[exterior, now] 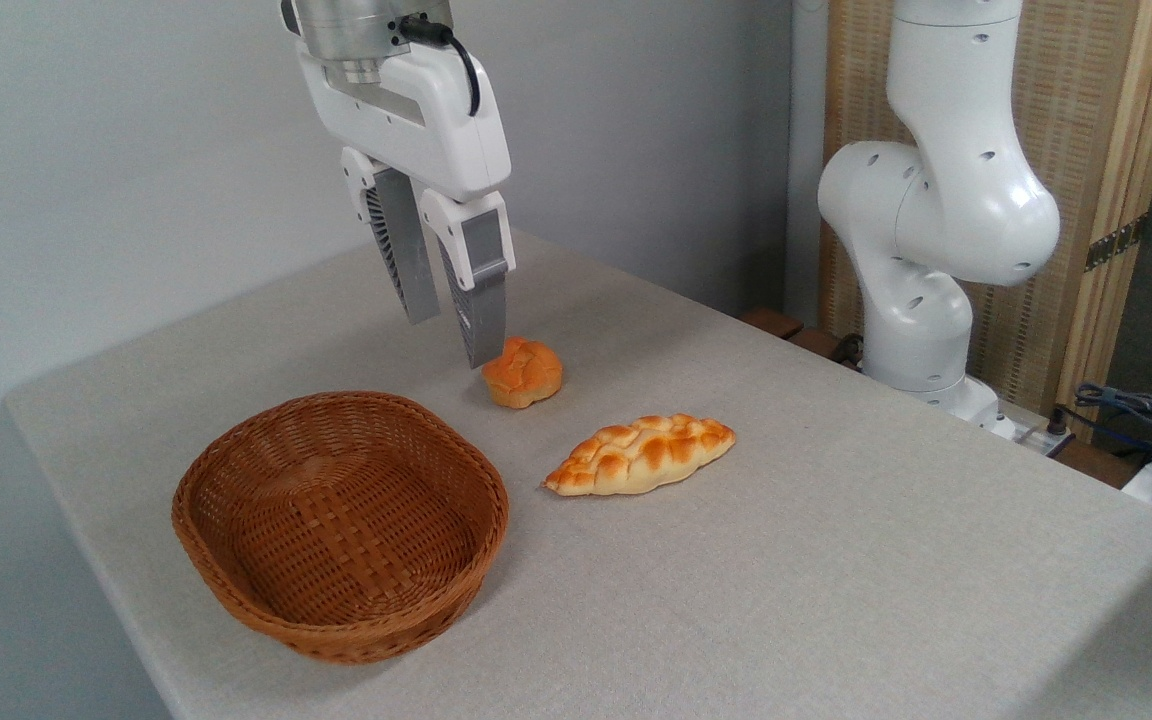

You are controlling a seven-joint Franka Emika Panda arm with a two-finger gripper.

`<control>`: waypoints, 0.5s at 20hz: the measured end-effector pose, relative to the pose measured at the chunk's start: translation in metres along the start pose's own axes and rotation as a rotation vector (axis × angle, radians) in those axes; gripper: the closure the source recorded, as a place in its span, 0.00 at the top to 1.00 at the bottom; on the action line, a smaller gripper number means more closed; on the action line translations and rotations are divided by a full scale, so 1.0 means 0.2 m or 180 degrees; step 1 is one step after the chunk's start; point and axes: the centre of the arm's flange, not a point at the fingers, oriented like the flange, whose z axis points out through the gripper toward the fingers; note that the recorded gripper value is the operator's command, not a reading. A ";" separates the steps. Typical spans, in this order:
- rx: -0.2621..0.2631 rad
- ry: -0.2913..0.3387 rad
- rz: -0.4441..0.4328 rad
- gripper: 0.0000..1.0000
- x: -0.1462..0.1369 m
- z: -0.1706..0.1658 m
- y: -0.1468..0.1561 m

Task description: Put bread into the basket

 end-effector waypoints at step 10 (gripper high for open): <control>0.0004 0.0005 -0.0005 1.00 0.00 -0.01 0.00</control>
